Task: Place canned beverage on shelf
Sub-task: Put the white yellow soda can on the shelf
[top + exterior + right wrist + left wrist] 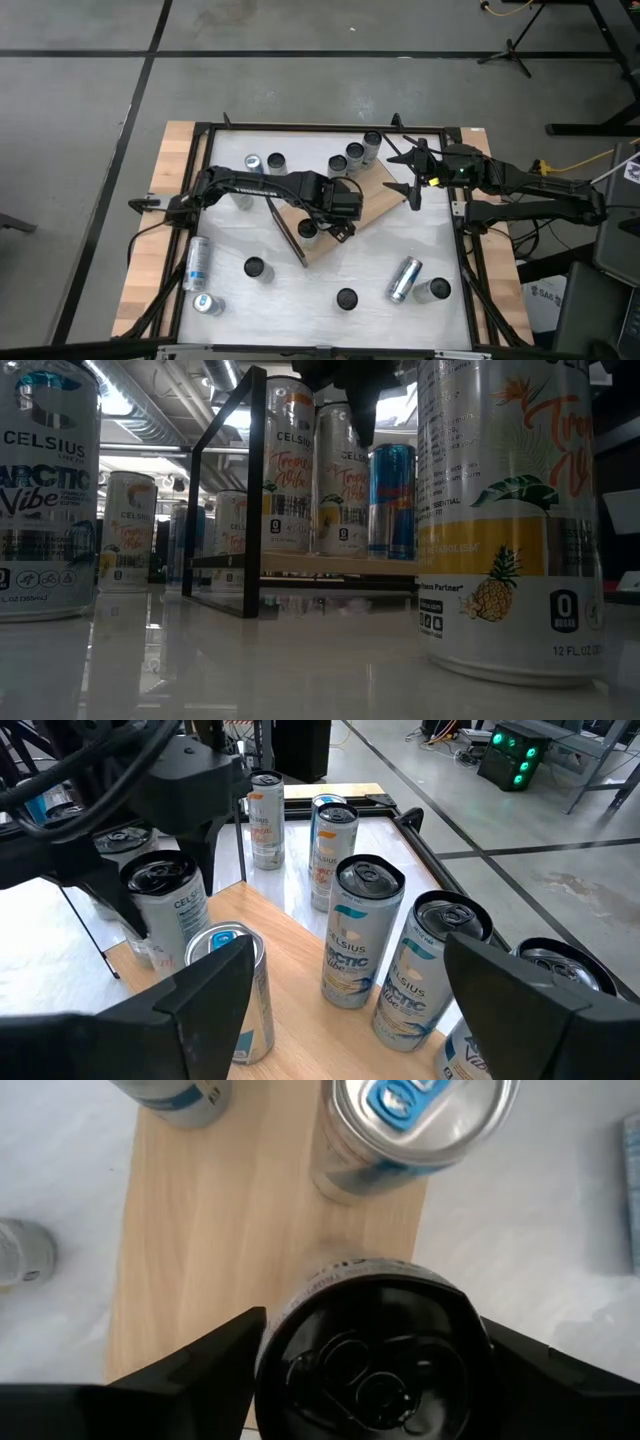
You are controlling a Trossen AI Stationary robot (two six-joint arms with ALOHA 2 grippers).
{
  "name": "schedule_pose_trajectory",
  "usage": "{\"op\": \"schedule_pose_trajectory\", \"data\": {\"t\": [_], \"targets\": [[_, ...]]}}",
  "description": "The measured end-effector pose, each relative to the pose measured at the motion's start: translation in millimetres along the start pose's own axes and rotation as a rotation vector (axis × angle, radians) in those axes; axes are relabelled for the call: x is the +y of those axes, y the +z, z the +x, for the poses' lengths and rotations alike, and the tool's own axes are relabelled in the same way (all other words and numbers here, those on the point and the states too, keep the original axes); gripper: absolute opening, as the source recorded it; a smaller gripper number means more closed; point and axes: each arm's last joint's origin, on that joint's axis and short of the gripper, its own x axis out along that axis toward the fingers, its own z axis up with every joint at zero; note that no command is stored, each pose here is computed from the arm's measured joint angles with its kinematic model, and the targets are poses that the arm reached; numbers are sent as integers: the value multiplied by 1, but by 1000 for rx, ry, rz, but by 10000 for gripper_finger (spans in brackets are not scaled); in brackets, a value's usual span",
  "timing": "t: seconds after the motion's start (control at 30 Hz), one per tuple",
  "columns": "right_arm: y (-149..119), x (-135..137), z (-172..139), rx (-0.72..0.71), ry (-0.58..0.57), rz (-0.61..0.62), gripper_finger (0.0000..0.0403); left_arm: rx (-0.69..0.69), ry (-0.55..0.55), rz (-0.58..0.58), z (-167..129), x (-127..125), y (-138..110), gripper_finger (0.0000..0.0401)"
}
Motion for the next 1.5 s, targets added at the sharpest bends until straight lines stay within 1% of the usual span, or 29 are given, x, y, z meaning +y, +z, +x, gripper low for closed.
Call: {"op": "schedule_pose_trajectory", "data": {"t": [0.13, 0.63, 0.77, 1.0, 1.1, 1.3, 1.5], "targets": [[0, 0, 0, 0, 0, 0, 317, 19, -15, -1, 0, -1, -1, 295], [0, 0, 0, 0, 0, 0, 317, 20, -16, -1, 0, 0, -1, 296], [0, 0, 0, 0, 0, 0, 317, 19, -17, 18, 0, -1, -1, 308], [0, 0, 0, 0, 0, 0, 317, 19, -17, 18, 0, -1, -1, 354], [0, 0, 0, 0, 0, 0, 317, 19, -17, 16, 0, 0, 0, 367], [0, 0, 0, 0, 1, 0, 317, 9, -22, -3, -3, 5, 6, 367], [0, 0, 0, 0, 0, 0, 317, 11, -60, -18, -16, 14, 11, 365]]}}
